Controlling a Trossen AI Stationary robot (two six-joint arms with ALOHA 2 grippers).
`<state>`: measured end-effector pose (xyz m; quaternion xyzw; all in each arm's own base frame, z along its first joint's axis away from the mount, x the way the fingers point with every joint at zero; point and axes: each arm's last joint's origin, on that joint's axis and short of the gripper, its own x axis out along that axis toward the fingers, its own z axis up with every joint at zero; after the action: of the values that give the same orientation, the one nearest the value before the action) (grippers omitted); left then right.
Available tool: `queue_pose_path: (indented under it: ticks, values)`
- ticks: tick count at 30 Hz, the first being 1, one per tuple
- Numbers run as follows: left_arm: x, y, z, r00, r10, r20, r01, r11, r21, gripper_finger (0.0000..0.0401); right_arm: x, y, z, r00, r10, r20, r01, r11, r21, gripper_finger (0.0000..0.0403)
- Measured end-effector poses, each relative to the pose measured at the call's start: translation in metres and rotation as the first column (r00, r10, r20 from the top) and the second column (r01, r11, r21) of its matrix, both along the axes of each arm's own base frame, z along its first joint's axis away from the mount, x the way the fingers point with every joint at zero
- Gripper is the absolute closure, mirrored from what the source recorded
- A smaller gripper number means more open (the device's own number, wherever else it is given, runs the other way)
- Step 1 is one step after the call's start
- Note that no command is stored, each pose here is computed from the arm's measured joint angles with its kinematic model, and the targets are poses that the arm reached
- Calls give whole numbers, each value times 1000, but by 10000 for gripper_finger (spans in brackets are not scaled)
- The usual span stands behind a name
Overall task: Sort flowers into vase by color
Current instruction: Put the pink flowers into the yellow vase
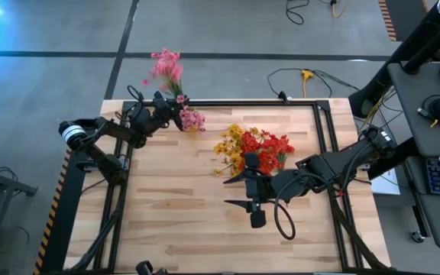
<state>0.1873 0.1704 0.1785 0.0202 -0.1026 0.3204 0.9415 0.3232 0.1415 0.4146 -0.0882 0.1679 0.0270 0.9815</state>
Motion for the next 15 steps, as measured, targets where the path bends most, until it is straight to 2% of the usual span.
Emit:
queue_pose_path:
  ticks: [6, 15]
  values:
    - [0, 0, -1, 1000, -1, -10, 1, 1000, -11, 311, 0, 0, 0, 1000, 0, 0, 0, 1000, 0, 183]
    - [-1, -2, -5, 999, -40, -16, 39, 999, -37, 291, 0, 0, 0, 1000, 0, 0, 0, 1000, 0, 183]
